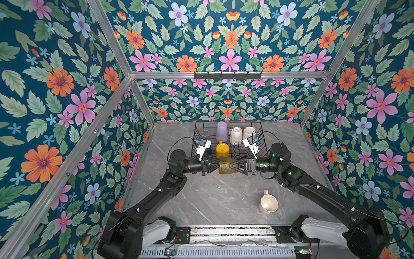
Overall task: Load cups into a dish rack
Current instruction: Place the cup upside down at the dish rack.
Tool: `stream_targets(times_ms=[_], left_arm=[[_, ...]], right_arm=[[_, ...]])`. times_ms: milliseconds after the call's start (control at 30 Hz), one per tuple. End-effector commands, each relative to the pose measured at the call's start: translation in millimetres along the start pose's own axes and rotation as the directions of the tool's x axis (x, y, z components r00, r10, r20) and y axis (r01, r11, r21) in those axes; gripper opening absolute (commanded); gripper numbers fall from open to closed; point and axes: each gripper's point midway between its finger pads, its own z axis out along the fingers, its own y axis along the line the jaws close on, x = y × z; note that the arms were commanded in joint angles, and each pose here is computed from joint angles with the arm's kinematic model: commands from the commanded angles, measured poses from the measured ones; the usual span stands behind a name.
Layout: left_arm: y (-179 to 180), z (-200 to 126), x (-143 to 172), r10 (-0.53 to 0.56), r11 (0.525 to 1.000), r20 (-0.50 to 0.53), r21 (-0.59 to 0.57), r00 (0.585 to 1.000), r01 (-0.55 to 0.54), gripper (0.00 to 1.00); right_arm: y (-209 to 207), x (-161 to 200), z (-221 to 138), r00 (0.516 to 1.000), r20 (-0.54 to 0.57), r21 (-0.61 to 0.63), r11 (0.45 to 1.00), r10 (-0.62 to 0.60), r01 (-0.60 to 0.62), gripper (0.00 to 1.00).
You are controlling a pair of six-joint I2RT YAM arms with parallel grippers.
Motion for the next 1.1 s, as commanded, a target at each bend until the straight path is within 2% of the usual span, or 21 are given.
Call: stream_targets(times_ms=[0,233,400,600,833,933,1067], left_arm=[[-8,0,-6,0.042,0.999,0.015,0.025,0.999,-0.042,0.00],[-10,0,-8,0.043,0.999,0.022,0.029,0.999,-0.043,0.00],[-10,0,-10,0.041,0.999,0.026,0.031,0.999,-0.042,0.00],[-9,0,-11,0.035,0.999,0.031,0.033,0.999,-0.036,0.00],[-8,0,-15,0.034,0.999,0.042,0.027,0.999,-0.035,0.00],[-7,-1,-16,0.032,0.999,0.045,0.025,0.998,-0.033,0.00],[-6,-1,-16,0.030,0.999,0.047,0.023,0.998,-0.031,0.00]], right_arm=[[6,-3,2,1.000,0.006,-0.024,1.000,-0.014,0.014,0.87],[0,0,5,1.000,-0.002,-0.011,1.000,0.005,-0.005,0.83],[-2,1,6,1.000,-0.007,-0.006,1.000,0.011,-0.011,0.75],[-5,1,8,1.000,-0.015,0.004,1.000,0.014,-0.014,0.54],[-7,2,8,1.000,-0.020,0.017,1.000,0.019,-0.019,0.22],[-10,3,8,0.999,-0.022,0.029,0.999,0.026,-0.026,0.18],[-13,3,9,0.999,-0.023,0.040,0.999,0.036,-0.035,0.07]])
